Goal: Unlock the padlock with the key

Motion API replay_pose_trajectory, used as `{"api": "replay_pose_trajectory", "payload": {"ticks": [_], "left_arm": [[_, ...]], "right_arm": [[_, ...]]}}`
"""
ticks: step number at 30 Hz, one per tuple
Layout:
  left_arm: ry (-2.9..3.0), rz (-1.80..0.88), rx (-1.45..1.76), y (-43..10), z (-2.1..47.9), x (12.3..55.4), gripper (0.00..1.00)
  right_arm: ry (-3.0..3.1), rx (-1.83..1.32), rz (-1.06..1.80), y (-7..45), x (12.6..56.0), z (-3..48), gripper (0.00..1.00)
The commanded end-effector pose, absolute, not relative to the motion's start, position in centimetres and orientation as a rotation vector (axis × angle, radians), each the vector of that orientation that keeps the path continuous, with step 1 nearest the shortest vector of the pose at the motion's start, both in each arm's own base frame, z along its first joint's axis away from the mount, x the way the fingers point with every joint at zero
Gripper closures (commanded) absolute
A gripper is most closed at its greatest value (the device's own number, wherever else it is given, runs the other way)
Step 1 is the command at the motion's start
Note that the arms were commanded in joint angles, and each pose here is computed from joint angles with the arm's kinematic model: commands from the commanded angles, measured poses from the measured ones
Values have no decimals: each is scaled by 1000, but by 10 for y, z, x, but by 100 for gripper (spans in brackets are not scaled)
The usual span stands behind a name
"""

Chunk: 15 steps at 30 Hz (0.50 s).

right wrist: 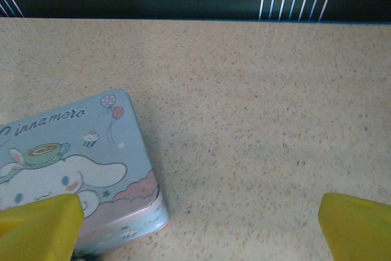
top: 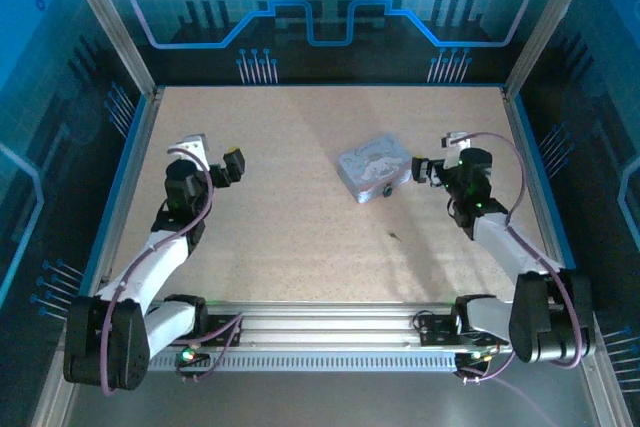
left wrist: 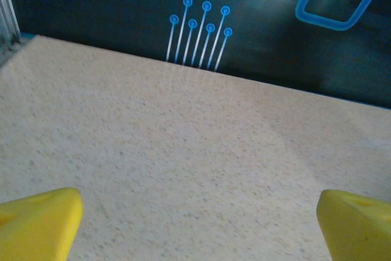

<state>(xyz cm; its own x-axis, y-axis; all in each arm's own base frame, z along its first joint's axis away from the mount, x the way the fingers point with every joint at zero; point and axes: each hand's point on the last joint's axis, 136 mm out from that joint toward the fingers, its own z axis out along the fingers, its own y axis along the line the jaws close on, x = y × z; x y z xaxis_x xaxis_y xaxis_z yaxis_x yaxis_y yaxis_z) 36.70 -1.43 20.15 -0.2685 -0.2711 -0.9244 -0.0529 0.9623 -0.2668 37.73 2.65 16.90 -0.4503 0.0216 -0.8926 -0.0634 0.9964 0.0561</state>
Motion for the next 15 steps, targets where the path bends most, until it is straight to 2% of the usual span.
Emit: {"api": "replay_pose_trajectory", "payload": {"ticks": [1, 9, 15], "left_arm": [[1938, -392, -257, -44, 196, 357, 1], [2032, -588, -136, -118, 186, 336, 1], [2066, -687, -149, -148, 172, 326, 1]], "right_arm": [[2196, 38, 204, 41, 352, 159, 0], [2444, 44, 332, 79, 303, 138, 0], [2586, 54, 440, 103, 275, 118, 7]]}}
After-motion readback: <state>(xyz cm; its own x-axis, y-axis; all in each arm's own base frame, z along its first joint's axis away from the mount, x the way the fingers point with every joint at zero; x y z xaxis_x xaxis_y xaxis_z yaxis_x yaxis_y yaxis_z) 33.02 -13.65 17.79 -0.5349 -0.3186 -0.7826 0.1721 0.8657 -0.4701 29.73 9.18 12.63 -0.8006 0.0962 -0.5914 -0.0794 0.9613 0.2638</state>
